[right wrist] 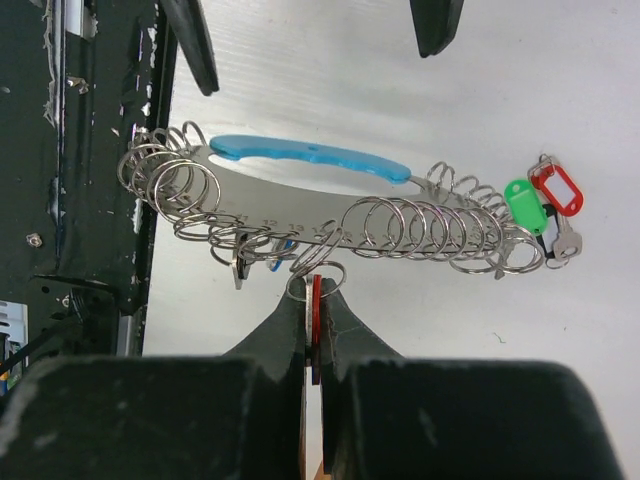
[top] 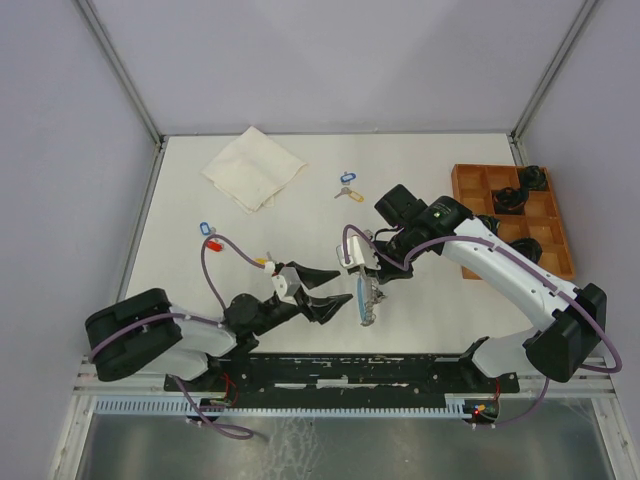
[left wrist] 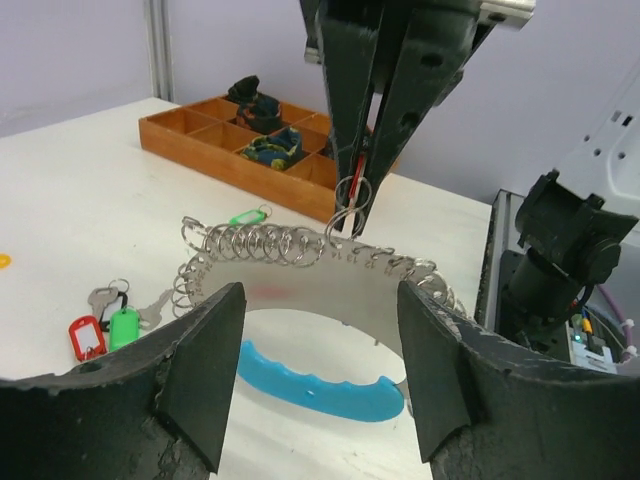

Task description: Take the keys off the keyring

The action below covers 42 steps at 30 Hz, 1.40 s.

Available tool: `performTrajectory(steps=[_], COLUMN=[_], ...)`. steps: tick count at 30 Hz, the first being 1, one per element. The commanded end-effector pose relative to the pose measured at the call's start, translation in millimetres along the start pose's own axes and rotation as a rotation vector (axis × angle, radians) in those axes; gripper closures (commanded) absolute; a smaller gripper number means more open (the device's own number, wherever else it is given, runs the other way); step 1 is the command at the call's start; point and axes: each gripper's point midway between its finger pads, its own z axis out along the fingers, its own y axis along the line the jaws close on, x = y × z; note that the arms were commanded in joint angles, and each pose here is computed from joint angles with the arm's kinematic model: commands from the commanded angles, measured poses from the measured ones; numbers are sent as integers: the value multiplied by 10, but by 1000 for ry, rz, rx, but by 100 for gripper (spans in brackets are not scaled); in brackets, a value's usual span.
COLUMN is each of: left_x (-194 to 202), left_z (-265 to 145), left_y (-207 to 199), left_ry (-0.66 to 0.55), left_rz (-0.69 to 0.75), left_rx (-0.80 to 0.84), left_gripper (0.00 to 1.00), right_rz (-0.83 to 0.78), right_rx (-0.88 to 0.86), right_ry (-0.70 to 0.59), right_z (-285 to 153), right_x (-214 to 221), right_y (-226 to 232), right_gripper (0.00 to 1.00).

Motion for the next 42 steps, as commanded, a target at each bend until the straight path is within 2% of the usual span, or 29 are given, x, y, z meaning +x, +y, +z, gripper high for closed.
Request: performTrajectory(steps=[1, 4, 9, 33, 37, 42], left_x=[-136, -141, -275, -316, -322, -259], left_z=[67, 79, -17, 6, 14, 29], left_y=[-22, -6, 43, -15, -45, -111], left_ry=[22, 77, 34, 36, 34, 41], left_rz=[52, 63, 75, 89, 147, 293], left_rx=[18, 6, -30, 4, 36, 117], left_gripper=[30, 28, 24, 24, 24, 24], right_rz=[-13, -13, -14, -13, -13, -14], right_rx=[17, 14, 15, 15, 11, 11], right_ry=[-47, -46, -49, -50, -49, -53], right_z=[-65, -56, -63, -73, -67, -75], right_x=[-98, -92, -102, -107, -104, -111], right_y=[0, 1, 0, 6, 12, 16], right_gripper=[99, 99, 99, 99, 99, 99])
